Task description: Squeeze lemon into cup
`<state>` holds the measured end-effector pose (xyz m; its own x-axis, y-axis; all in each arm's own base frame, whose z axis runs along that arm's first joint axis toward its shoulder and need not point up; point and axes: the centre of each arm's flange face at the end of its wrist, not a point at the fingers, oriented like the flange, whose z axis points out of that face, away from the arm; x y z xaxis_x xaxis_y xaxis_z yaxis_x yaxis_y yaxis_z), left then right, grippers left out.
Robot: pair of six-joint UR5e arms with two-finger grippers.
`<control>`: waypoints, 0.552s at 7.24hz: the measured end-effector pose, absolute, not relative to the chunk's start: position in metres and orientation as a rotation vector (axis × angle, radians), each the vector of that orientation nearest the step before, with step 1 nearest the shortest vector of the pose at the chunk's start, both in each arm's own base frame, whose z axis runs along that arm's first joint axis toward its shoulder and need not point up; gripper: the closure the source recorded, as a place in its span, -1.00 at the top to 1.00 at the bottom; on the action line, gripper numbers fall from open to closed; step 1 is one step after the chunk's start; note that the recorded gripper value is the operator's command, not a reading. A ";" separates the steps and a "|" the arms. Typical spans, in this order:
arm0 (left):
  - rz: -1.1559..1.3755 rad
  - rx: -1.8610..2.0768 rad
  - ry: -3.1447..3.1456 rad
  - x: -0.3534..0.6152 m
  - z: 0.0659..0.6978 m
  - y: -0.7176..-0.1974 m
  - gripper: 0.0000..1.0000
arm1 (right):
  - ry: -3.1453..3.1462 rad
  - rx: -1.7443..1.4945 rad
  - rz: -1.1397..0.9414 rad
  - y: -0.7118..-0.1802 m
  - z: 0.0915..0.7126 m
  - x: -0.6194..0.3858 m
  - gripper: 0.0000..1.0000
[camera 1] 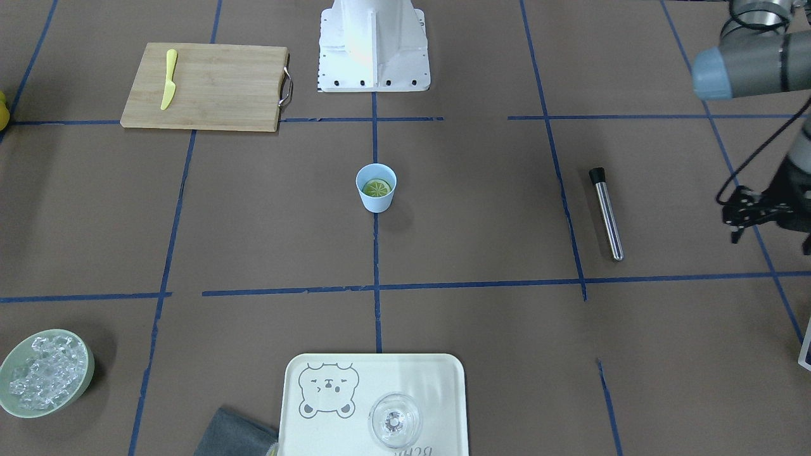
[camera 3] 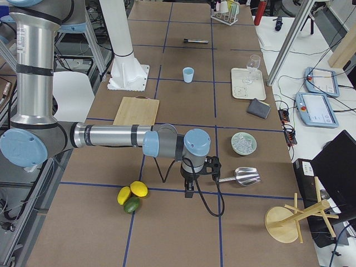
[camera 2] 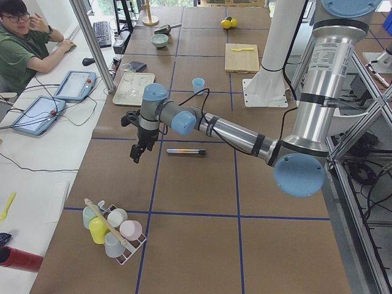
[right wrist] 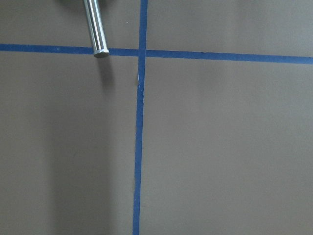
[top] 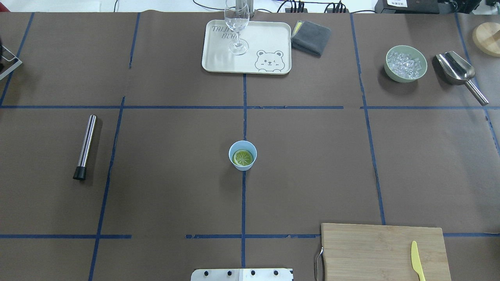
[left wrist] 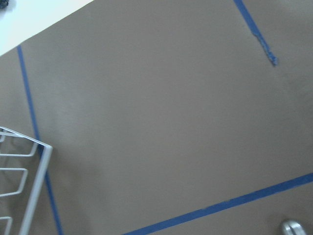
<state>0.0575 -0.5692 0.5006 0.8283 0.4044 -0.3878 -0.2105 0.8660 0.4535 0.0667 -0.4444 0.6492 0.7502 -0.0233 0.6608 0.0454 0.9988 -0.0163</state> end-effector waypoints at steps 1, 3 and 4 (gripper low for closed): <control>0.357 0.394 0.502 0.011 0.530 -0.551 1.00 | -0.722 -0.031 -0.037 -0.445 0.649 0.067 1.00; 0.330 0.326 0.564 -0.048 0.583 -0.506 1.00 | -0.722 -0.032 -0.036 -0.445 0.649 0.067 1.00; 0.304 0.275 0.600 -0.056 0.604 -0.487 1.00 | -0.722 -0.032 -0.036 -0.445 0.648 0.067 1.00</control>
